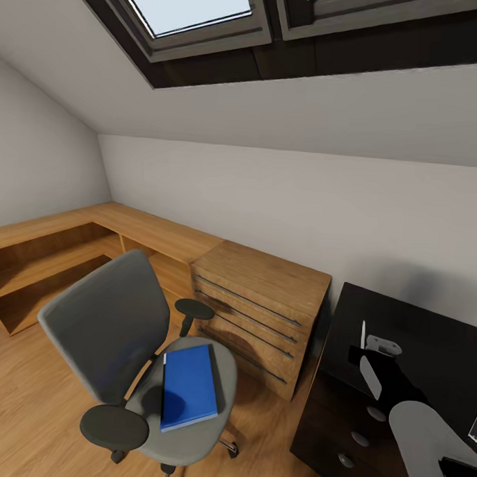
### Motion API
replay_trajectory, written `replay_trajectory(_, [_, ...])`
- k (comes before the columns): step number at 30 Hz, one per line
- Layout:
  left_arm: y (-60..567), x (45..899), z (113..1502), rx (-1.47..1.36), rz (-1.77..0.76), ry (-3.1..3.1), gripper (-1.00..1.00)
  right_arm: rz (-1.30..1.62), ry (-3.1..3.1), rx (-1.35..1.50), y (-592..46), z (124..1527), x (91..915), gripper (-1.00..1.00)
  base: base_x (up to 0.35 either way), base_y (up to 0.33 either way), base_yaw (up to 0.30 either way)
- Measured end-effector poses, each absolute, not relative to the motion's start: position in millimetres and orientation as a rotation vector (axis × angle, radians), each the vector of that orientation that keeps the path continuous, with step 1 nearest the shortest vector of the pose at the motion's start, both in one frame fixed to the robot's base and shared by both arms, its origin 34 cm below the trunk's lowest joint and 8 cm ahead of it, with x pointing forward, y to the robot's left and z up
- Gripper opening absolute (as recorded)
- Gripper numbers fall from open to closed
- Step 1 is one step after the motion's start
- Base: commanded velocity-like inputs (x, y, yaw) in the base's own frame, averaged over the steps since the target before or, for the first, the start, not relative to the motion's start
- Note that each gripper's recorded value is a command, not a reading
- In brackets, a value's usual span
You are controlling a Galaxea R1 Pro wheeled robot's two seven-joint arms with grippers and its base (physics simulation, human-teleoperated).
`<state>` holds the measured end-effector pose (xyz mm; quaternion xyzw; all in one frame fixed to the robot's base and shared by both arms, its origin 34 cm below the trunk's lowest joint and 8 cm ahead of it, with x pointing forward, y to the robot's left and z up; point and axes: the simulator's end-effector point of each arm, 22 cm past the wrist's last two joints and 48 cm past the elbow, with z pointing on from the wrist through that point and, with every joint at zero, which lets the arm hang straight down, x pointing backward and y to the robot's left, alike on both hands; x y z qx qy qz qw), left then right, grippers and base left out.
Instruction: In the bedroom, organize the workspace by keeping the computer under the desk, ensuring the monitor is on the desk, placing the keyboard on the desk next to the monitor, placing the mouse on the desk next to the keyboard, moving the folder from the swivel chair onto the desk next to the mouse, stacking the notebook on top of the folder with the pen on top of the notebook, and positioning the swivel chair next to the desk.
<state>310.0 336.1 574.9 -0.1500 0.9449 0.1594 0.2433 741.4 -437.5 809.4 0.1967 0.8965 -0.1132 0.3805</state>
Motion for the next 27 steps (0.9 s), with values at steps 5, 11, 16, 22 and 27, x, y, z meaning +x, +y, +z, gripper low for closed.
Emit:
replay_trajectory(5, [336,312,576,-0.414,0.436,2.574,1.00,-0.285,2.300,0.506,-436,806,743,-1.00,0.000,0.000,0.000])
replay_trajectory(11, [336,315,575,-0.419,0.434,2.568,1.00,-0.288,2.298,0.512,-438,802,744,-1.00,0.000,0.000,0.000])
replay_trajectory(16, [330,316,567,-0.422,0.424,2.568,1.00,-0.293,2.292,0.514,-441,796,745,-1.00,0.000,0.000,0.000])
replay_trajectory(22, [327,317,559,-0.425,0.418,2.569,1.00,-0.294,2.291,0.515,-442,788,746,-1.00,0.000,0.000,0.000])
replay_trajectory(27, [327,318,551,-0.425,0.417,2.569,1.00,-0.296,2.291,0.515,-442,781,746,-1.00,0.000,0.000,0.000])
